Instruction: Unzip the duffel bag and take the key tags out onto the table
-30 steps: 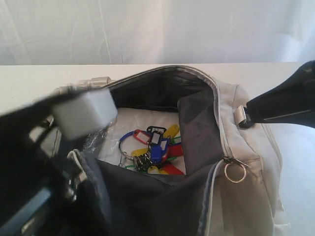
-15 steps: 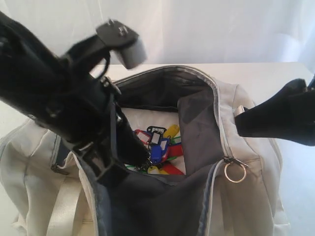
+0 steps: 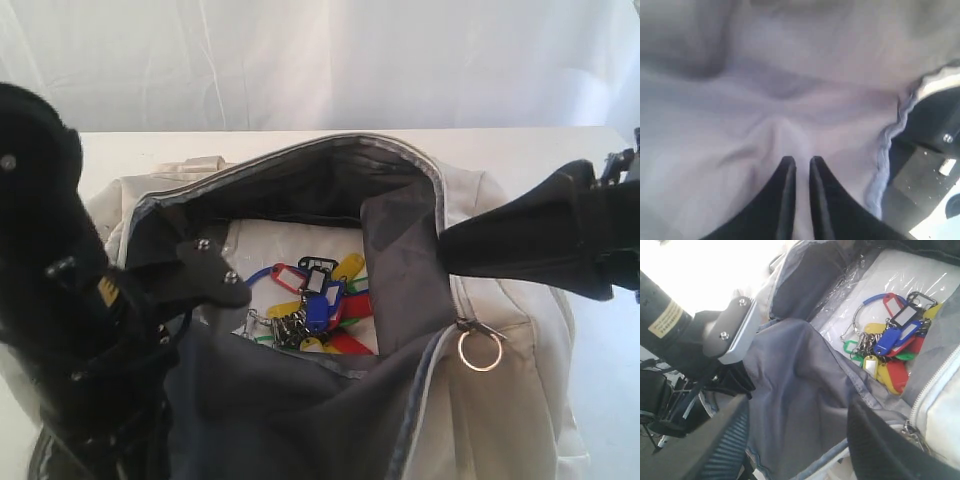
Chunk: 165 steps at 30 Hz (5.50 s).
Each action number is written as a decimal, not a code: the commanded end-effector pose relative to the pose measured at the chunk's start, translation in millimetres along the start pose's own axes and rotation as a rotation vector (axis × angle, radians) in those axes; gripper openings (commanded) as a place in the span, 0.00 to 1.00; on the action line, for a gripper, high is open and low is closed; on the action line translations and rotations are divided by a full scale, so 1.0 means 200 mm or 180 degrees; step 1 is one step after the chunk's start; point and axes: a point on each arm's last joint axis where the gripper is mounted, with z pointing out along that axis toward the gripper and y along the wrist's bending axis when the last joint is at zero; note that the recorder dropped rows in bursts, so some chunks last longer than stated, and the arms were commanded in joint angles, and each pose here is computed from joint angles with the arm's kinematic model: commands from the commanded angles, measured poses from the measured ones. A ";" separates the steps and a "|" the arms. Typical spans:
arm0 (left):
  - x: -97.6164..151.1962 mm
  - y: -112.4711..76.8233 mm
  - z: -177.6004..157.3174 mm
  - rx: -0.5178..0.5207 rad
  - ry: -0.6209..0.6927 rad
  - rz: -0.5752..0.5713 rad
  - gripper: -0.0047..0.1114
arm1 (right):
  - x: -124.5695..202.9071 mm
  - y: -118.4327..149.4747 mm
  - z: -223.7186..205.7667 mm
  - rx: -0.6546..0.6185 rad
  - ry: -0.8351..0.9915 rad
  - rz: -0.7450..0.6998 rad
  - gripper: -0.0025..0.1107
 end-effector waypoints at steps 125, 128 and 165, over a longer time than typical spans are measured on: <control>0.50 1.16 -0.43 0.0936 -0.1733 -0.2591 0.69 | -0.17 0.07 -0.11 0.0682 0.0440 -0.0485 0.02; 0.51 1.08 -0.65 0.0309 -0.2168 -0.2502 0.55 | -0.17 0.07 -0.11 0.0646 0.0464 -0.0573 0.02; 0.69 0.13 -0.18 -0.0889 -0.2651 -0.1257 0.04 | -0.38 0.14 1.45 0.0205 0.1955 -0.3423 0.22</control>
